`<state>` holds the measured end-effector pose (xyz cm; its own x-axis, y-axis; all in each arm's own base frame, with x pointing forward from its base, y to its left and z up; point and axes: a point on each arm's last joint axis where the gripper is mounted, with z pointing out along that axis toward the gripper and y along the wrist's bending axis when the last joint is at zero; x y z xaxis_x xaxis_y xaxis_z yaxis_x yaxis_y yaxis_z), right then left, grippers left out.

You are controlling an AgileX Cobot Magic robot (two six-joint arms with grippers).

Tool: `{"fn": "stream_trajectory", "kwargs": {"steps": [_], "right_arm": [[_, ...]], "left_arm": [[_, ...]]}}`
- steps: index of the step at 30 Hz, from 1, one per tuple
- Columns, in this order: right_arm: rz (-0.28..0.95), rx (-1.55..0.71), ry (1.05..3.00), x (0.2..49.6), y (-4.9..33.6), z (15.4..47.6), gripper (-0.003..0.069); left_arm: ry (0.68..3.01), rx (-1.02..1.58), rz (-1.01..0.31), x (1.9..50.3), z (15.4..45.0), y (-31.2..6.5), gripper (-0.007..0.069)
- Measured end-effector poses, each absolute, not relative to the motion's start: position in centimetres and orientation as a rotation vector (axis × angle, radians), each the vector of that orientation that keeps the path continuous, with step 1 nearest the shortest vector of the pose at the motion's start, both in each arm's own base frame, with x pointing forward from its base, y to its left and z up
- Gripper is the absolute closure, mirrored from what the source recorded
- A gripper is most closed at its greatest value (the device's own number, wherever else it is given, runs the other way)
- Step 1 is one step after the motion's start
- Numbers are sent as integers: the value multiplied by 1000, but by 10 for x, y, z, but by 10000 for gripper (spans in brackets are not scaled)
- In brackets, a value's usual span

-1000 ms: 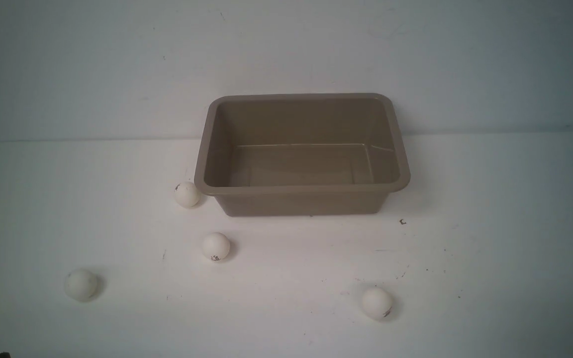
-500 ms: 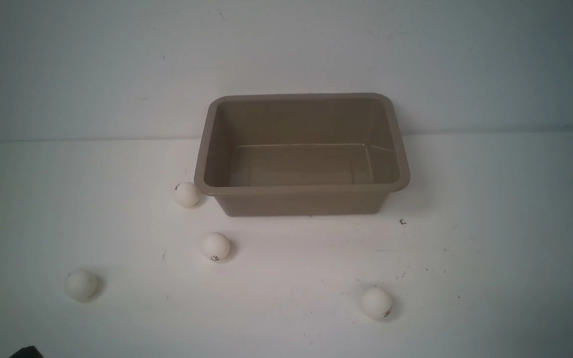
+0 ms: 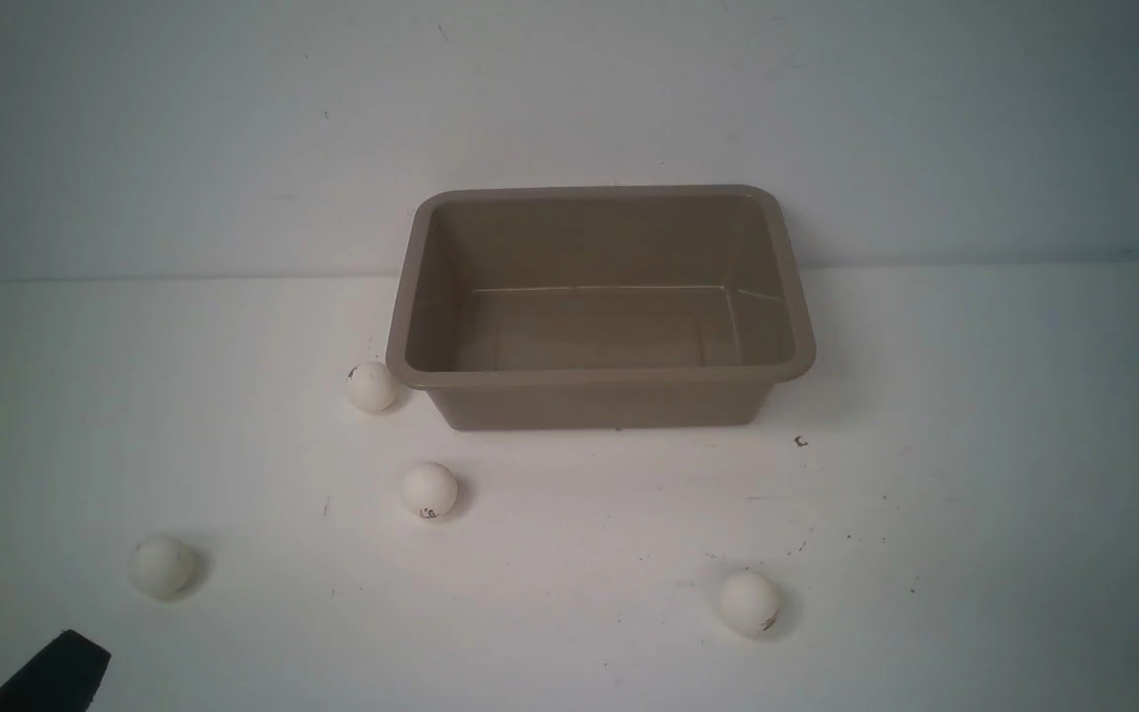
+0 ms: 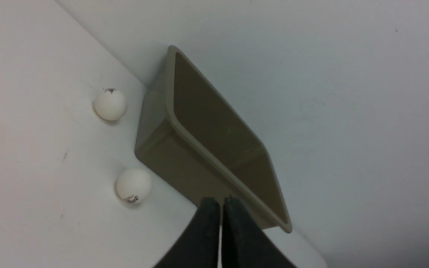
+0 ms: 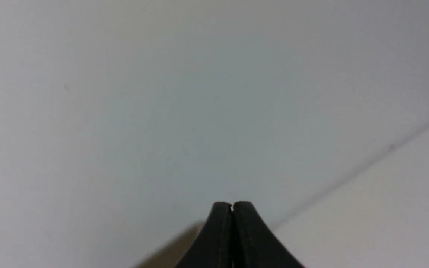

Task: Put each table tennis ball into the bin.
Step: Use the left arm to clamp the table tennis ball closest to it

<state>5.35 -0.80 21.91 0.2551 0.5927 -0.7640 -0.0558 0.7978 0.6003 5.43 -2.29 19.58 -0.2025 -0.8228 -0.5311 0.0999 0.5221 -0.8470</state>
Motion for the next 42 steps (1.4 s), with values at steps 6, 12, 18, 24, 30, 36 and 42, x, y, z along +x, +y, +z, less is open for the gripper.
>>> {"fn": "stream_trajectory", "kwargs": {"steps": [6,12,18,24,30,36,42], "right_arm": [[615,667,1018,48,-17,231,675],[653,677,1302,55,-5,211,675],[634,590,1558,50,6,222,675],[607,363,1534,32,13,274,675],[661,246,1543,21,22,291,675],[691,219,1616,20,26,286,675],[684,184,1718,18,30,277,675]], "left_arm": [[1499,-638,-1008,54,202,-24,629],[1420,-126,-760,37,261,-36,629],[1274,104,-659,16,326,-43,629],[1246,189,-670,16,347,-48,629],[1193,143,-764,13,353,-48,629],[1174,124,-801,12,355,-48,629],[1174,178,-799,10,355,-51,629]]}}
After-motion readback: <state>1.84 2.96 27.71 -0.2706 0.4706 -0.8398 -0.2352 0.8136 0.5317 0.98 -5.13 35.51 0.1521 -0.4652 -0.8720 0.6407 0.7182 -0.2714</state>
